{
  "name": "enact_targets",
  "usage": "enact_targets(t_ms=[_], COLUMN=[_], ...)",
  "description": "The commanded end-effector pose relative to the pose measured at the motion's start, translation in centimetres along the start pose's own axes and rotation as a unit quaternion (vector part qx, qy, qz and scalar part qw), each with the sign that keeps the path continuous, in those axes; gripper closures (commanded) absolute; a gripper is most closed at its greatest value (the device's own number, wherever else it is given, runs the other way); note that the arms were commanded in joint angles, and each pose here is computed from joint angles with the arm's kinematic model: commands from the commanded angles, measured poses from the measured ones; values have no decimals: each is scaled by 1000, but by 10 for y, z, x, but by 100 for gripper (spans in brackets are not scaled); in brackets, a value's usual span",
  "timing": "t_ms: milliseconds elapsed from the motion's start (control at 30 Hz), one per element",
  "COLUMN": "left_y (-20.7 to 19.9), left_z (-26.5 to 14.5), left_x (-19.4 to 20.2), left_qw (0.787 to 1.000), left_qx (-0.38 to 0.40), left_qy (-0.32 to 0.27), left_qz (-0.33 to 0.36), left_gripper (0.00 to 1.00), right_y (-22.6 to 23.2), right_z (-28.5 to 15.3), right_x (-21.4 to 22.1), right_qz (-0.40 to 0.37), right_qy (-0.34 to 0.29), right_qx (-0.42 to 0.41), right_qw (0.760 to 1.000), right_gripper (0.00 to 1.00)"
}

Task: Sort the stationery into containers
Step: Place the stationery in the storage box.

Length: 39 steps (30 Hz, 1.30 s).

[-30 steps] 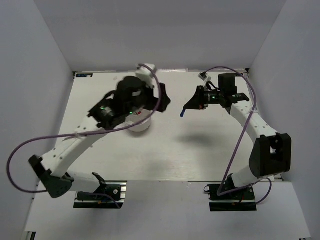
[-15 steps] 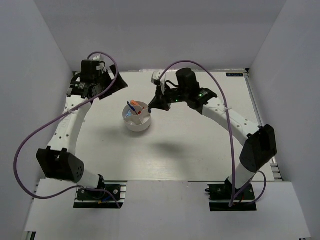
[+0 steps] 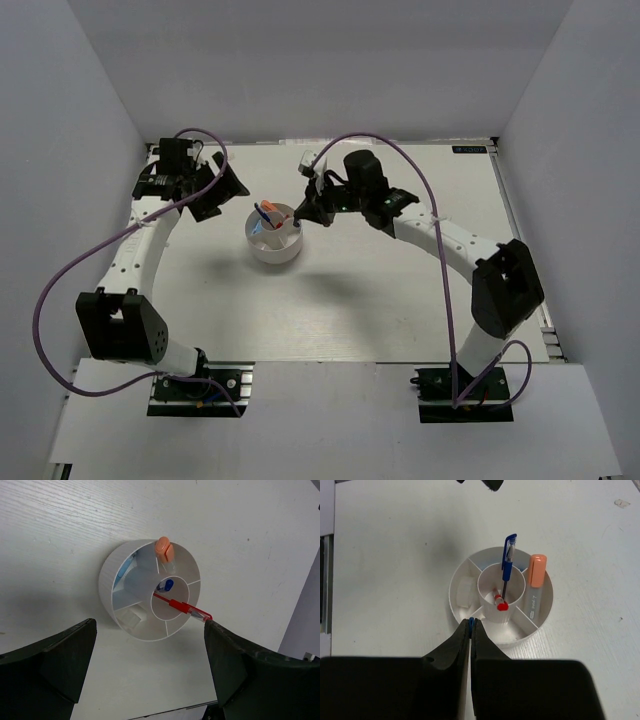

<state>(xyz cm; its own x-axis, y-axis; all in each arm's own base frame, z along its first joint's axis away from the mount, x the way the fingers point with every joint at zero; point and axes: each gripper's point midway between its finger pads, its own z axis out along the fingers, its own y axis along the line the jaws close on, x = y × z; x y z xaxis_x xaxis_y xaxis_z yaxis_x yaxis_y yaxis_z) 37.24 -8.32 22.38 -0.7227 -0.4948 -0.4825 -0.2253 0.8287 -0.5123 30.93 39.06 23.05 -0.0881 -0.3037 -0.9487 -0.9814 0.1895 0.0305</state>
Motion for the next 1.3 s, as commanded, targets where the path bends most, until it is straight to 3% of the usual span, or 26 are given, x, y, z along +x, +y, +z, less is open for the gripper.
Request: enact_targets(t_ms=[0, 800, 867, 1000, 1167, 1200, 1267], left_y=[-5, 4, 4, 3, 6, 7, 10], left_z=[-4, 6, 6, 7, 9, 8, 7], left_x=[-5, 9, 9, 7, 9, 10, 6], left_qw=[1000, 1000, 999, 999, 998, 998, 997], left_qx=[16, 20, 20, 23, 22, 20, 17], left_qy=[-10, 20, 21, 21, 28, 31, 30], left_qz=[1, 13, 14, 26, 47, 52, 72], left_gripper=[2, 2, 2, 2, 2, 2, 2], right_y=[-9, -26, -28, -26, -19, -15, -12], right_z=[16, 59, 59, 54, 40, 37, 27], right_x=[-14, 37, 38, 30, 4, -2, -21], right_qz=[9, 19, 19, 22, 24, 26, 24], right_qy=[-35, -8, -6, -8, -26, -28, -41], right_qx=[12, 6, 7, 6, 9, 6, 8], right_qw=[999, 1000, 1000, 1000, 999, 999, 999], right_gripper=[100, 99, 92, 63, 50, 42, 40])
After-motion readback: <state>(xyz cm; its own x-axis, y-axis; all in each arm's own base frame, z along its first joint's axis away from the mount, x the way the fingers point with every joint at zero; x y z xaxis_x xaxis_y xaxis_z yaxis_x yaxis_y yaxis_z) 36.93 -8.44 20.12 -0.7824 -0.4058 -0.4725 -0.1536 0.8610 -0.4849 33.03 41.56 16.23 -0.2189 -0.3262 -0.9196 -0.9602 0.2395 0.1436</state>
